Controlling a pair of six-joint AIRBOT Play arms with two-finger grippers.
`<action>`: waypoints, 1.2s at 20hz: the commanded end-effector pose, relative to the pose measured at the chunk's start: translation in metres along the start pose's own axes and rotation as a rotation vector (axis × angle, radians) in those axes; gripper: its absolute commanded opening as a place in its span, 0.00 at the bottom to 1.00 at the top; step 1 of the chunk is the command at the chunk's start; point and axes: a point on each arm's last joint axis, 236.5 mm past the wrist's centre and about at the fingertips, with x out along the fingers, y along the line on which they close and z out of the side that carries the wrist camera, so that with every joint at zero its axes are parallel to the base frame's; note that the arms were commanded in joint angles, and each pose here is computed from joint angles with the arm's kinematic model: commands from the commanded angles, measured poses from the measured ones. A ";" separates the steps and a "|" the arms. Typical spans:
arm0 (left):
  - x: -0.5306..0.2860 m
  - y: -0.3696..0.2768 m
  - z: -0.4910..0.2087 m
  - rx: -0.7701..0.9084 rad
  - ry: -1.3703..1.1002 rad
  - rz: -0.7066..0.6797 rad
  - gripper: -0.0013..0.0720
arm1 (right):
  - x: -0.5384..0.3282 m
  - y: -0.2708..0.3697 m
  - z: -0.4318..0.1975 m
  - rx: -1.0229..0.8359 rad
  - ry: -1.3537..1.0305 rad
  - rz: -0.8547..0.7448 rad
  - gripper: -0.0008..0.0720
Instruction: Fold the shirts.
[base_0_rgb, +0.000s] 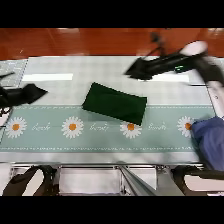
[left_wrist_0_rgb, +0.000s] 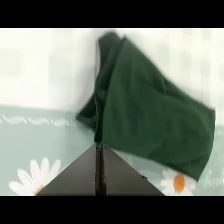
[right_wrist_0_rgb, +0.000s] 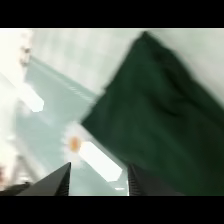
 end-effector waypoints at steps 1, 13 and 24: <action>-0.045 -0.007 0.038 0.035 -0.160 0.032 0.05 | -0.172 -0.120 -0.048 0.086 -0.079 -0.699 0.57; 0.025 -0.018 -0.059 0.001 0.042 -0.064 0.05 | -0.033 -0.183 -0.154 0.585 -0.130 -0.176 0.58; 0.037 -0.008 -0.068 -0.035 0.072 -0.055 0.05 | 0.104 -0.146 -0.137 0.527 0.080 -0.031 0.58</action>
